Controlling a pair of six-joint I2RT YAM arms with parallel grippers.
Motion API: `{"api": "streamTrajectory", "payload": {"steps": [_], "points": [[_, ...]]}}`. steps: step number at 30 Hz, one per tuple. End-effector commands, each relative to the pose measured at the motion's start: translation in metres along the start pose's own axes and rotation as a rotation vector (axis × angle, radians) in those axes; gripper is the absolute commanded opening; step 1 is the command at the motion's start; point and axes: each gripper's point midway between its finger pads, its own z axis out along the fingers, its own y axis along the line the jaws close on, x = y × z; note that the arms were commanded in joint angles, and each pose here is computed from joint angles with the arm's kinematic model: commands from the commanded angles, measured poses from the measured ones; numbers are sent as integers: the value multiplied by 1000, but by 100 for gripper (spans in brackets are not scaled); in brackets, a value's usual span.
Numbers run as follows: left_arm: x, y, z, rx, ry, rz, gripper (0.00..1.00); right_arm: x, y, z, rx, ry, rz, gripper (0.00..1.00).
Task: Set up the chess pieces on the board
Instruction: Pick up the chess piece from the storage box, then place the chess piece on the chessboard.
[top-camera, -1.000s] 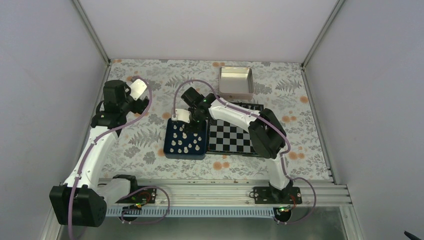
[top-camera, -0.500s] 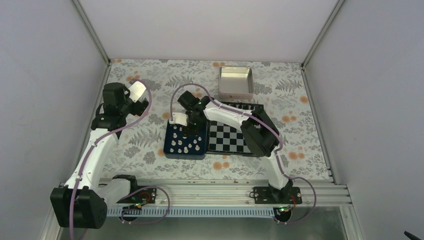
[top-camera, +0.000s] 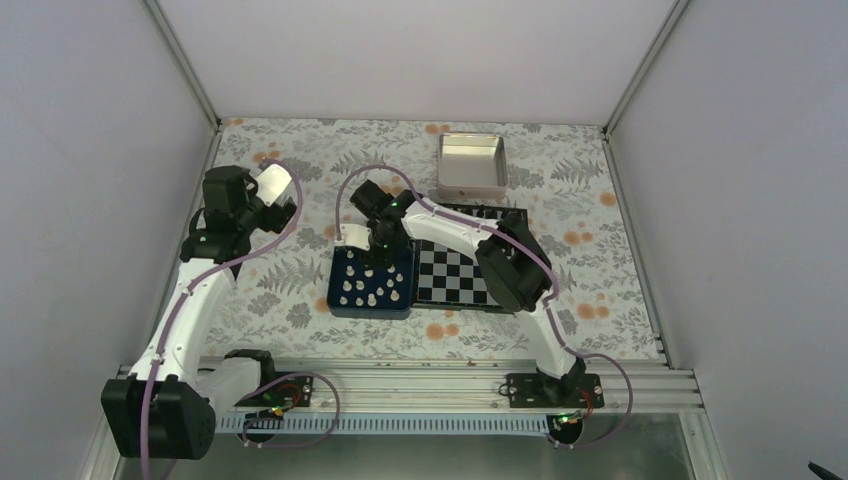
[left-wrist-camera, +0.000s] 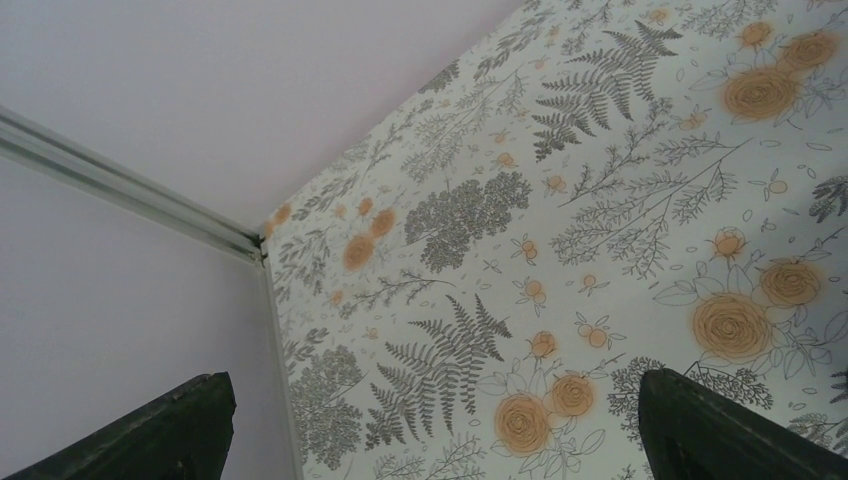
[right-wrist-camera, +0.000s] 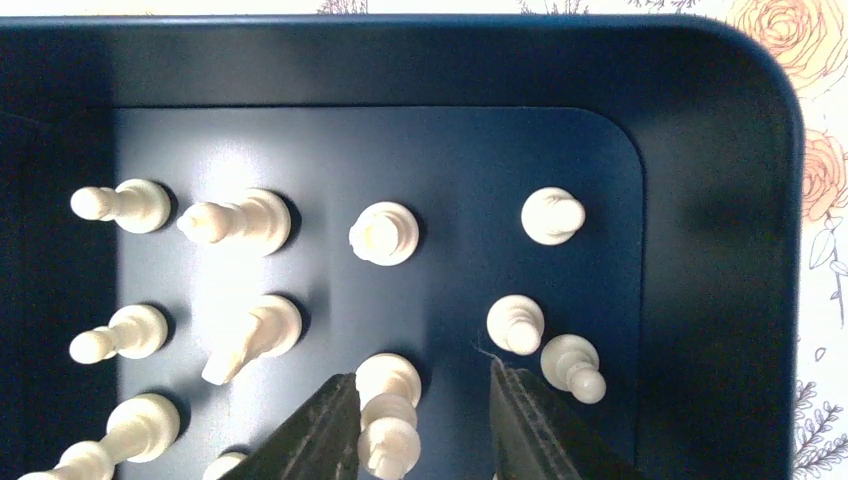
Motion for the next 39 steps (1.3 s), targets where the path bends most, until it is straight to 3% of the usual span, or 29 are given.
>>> {"api": "streamTrajectory", "payload": {"steps": [1, 6, 11, 21, 26, 32, 39], "points": [[-3, -3, -3, 23, -23, 7, 100, -2, 7, 2, -22, 9, -5, 31], [-3, -5, -3, 40, -26, 5, 100, 1, 10, -3, -27, 16, -2, 22], [-3, -7, -3, 50, -26, 5, 100, -2, 14, -14, -27, 1, -4, 7], [-6, -4, -3, 47, -32, 0, 100, -17, 23, -99, 48, -94, -21, 4], [-9, 6, -1, 9, -29, -23, 100, 25, 21, -142, 143, -71, 34, 4], [-12, 16, 3, -40, -30, -74, 100, 104, 17, -182, 248, -68, 148, 4], [-13, 22, 7, -63, -30, -106, 100, 186, 34, -167, 338, 23, 191, 4]]}}
